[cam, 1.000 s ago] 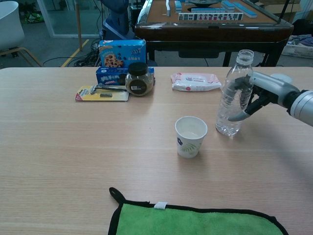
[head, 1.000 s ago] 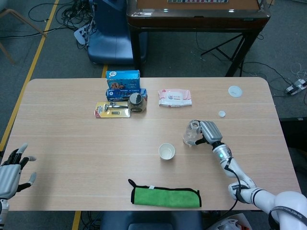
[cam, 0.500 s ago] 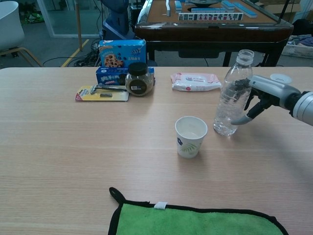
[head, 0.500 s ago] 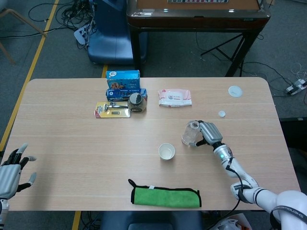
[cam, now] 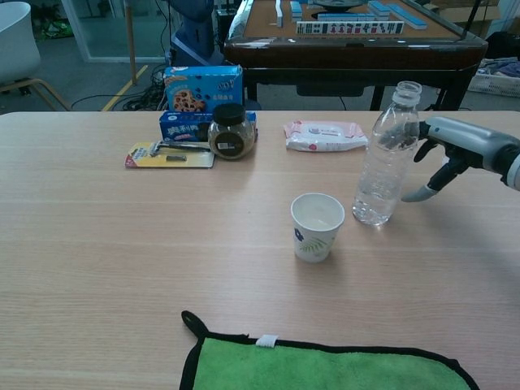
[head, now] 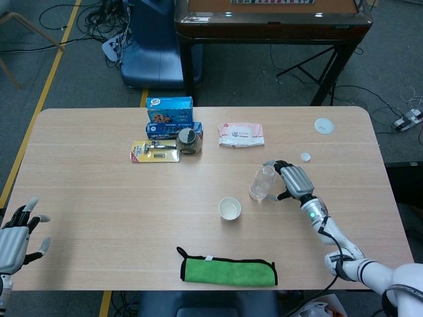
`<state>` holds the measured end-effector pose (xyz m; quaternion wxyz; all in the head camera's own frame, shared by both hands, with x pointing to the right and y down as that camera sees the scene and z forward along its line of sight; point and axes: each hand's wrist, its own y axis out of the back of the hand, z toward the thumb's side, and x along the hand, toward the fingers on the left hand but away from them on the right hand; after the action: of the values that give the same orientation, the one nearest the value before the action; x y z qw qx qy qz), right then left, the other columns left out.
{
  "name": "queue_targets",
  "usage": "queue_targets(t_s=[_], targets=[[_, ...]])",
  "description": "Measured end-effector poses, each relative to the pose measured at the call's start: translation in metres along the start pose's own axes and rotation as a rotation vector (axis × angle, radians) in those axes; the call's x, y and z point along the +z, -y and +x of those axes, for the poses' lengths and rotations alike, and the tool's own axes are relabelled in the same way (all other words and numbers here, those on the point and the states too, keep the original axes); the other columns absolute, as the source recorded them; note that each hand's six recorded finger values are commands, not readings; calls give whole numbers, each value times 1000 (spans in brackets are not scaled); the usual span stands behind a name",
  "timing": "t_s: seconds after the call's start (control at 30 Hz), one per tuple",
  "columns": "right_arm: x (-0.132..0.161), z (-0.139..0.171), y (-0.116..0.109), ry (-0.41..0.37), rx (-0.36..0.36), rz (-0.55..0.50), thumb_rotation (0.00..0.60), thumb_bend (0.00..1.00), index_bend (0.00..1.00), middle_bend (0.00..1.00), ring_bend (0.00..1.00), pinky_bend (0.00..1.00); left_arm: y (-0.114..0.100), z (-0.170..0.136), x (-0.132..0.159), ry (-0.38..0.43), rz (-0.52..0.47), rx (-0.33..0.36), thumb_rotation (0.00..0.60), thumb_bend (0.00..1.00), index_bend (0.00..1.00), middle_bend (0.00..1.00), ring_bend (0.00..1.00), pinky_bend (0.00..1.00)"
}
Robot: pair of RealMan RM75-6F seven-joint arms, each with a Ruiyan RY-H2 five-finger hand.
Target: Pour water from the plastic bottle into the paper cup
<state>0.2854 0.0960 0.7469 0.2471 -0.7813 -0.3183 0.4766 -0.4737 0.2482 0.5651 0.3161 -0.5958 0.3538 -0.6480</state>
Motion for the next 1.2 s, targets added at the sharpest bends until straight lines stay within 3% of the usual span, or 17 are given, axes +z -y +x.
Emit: queue_targets(t_s=[0.37, 0.73, 1.0, 1.2], targets=[[-20, 43, -30, 48, -37, 154, 600, 0, 206, 204, 160, 283, 4, 0, 5, 14, 13, -9, 600, 335, 332, 31, 76, 317], [-41, 126, -66, 149, -114, 269, 600, 0, 215, 237, 160, 283, 7, 0, 13, 41, 20, -2, 600, 335, 332, 54, 88, 327], [-38, 187, -82, 174, -211, 324, 600, 0, 294, 262, 160, 283, 2, -1, 28, 124, -13, 95, 600, 335, 335, 128, 154, 371], [-34, 220, -81, 182, -230, 320, 600, 0, 312, 262, 159, 283, 4, -3, 33, 169, -32, 143, 600, 335, 354, 161, 174, 379]])
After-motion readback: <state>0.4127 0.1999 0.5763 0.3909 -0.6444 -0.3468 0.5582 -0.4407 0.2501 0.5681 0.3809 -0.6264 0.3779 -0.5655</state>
